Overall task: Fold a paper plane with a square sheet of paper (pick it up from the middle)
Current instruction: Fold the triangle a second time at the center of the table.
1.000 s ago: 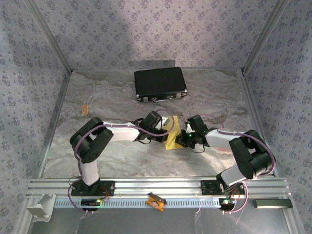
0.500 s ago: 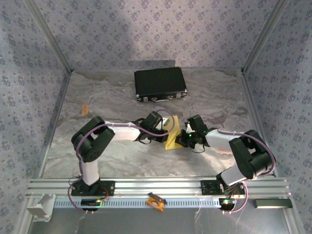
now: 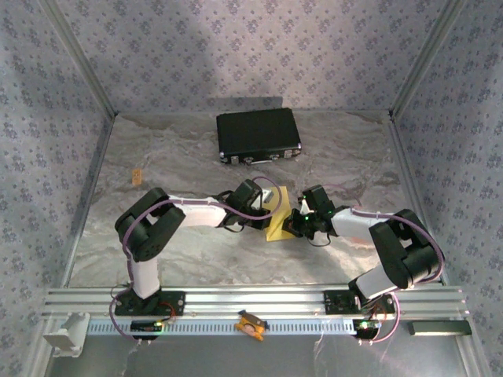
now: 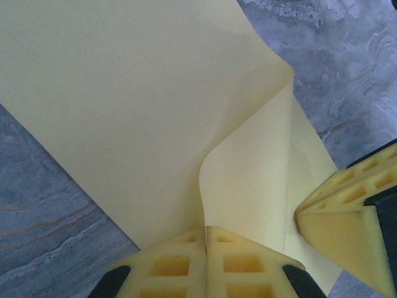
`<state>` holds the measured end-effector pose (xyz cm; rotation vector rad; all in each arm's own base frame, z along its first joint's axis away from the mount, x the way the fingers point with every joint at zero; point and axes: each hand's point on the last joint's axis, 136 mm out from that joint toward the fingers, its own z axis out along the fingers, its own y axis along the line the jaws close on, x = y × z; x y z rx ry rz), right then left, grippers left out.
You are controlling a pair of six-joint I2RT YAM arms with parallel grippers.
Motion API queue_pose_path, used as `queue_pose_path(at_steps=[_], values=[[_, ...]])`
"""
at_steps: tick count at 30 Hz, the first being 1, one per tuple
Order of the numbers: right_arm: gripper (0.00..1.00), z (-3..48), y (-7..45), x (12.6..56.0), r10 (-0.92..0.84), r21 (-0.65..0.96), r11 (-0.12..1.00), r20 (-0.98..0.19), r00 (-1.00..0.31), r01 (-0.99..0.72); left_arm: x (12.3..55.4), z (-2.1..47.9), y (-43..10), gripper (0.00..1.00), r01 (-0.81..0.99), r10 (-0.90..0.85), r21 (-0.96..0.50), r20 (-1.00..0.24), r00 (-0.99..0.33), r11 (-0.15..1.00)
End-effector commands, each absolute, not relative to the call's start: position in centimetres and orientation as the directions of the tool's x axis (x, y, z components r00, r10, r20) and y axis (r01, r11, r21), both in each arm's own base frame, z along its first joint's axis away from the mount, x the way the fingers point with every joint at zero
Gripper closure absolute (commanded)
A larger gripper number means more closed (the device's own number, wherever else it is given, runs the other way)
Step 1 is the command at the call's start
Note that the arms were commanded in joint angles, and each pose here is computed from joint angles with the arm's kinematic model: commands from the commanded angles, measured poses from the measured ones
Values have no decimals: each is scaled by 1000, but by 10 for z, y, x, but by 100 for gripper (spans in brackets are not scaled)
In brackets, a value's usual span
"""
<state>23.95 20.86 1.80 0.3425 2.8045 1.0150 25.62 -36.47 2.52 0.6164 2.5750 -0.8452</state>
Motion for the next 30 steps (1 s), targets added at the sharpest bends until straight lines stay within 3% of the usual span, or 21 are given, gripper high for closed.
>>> queue_pose_path(at_steps=[1,30], values=[[98,7,197,232,263,595,780,-29,-964,195,262,38,-362,95,516,270,-457,-499,-823,724],[98,8,197,232,263,597,778,-29,-964,194,260,21,-363,95,508,286,-458,-470,-835,730]])
